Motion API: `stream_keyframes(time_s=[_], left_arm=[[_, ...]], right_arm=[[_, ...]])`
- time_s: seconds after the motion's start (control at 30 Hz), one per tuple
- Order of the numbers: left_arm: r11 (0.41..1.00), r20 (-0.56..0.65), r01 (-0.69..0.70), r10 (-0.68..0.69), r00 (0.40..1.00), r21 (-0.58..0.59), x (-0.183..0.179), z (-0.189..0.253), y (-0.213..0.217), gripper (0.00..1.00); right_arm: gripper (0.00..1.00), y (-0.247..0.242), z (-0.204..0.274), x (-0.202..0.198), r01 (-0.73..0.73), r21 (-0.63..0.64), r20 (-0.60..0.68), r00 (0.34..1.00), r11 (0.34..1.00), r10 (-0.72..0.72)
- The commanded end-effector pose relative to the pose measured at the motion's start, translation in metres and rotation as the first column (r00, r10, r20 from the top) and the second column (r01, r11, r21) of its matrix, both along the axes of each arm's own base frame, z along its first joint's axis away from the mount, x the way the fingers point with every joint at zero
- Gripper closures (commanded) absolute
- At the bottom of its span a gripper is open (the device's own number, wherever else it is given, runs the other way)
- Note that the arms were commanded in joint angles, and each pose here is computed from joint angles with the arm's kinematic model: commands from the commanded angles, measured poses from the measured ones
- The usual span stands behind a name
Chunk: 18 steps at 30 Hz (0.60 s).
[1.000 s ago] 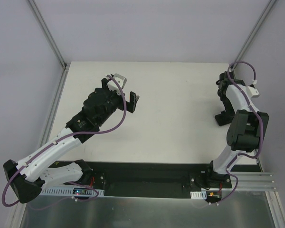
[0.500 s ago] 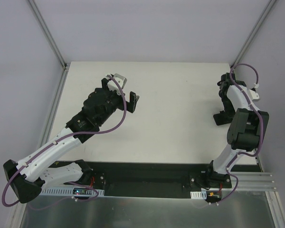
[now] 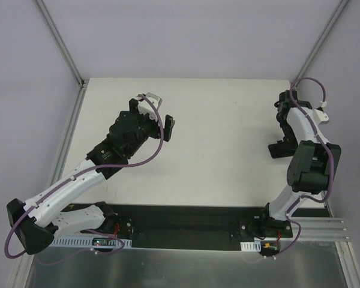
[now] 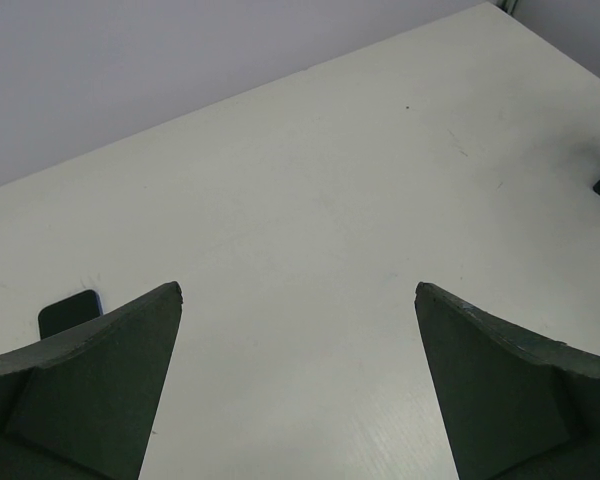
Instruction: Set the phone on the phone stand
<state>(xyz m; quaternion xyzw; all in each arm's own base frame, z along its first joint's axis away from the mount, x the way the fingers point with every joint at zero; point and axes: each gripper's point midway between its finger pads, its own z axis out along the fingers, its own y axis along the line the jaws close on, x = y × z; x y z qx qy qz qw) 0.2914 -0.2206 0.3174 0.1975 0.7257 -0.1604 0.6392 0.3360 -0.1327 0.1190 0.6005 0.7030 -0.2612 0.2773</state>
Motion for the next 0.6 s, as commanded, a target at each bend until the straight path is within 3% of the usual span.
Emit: stream_keyframes(time_s=[0.0,0.17,0.27,0.33,0.37,0.4,0.47,0.5,0.53,0.57], left_arm=[[0.998,0.026,-0.059,0.059,0.998,0.021,0.009,-0.003,0.004,0.01],[0.992,0.024,-0.119,0.118,0.993,0.042,0.019,-0.016,0.01,0.01],[0.987,-0.007,-0.151,0.152,0.988,0.046,0.03,-0.026,0.014,0.01],[0.978,-0.077,-0.206,0.207,0.975,0.027,0.042,-0.04,0.027,0.01],[0.985,-0.119,-0.17,0.168,0.979,-0.008,0.043,-0.041,0.024,0.01],[0.97,-0.183,-0.242,0.235,0.955,-0.016,0.056,-0.052,0.052,0.01],[0.96,-0.33,-0.261,0.214,0.919,-0.105,0.061,-0.069,0.064,0.01],[0.947,-0.37,-0.296,0.233,0.899,-0.125,0.067,-0.075,0.079,0.02],[0.909,-0.433,-0.395,0.305,0.848,-0.134,0.076,-0.088,0.112,0.02],[0.9,-0.466,-0.407,0.296,0.834,-0.156,0.08,-0.091,0.122,0.02]], right_arm=[[0.04,0.006,0.07,0.004,-0.096,-0.145,0.065,0.992,0.985,0.106],[0.04,0.062,0.105,0.023,-0.316,-0.268,0.057,0.938,0.91,0.343],[0.04,0.124,0.116,0.034,-0.566,-0.305,-0.004,0.805,0.766,0.593],[0.04,0.182,0.105,0.031,-0.778,-0.231,-0.044,0.608,0.584,0.793],[0.04,0.208,0.11,0.033,-0.836,-0.216,0.039,0.509,0.505,0.86],[0.04,0.252,0.081,0.017,-0.942,-0.081,0.092,0.317,0.324,0.944],[0.01,0.299,0.082,0.005,-0.989,-0.055,0.256,0.117,0.136,0.96],[0.02,0.329,0.061,-0.021,-1.0,0.013,0.301,-0.009,-0.013,0.953],[0.03,0.342,0.059,-0.031,-0.996,0.006,0.309,-0.082,-0.088,0.947],[0.04,0.352,0.058,-0.041,-0.99,-0.002,0.311,-0.135,-0.141,0.941]])
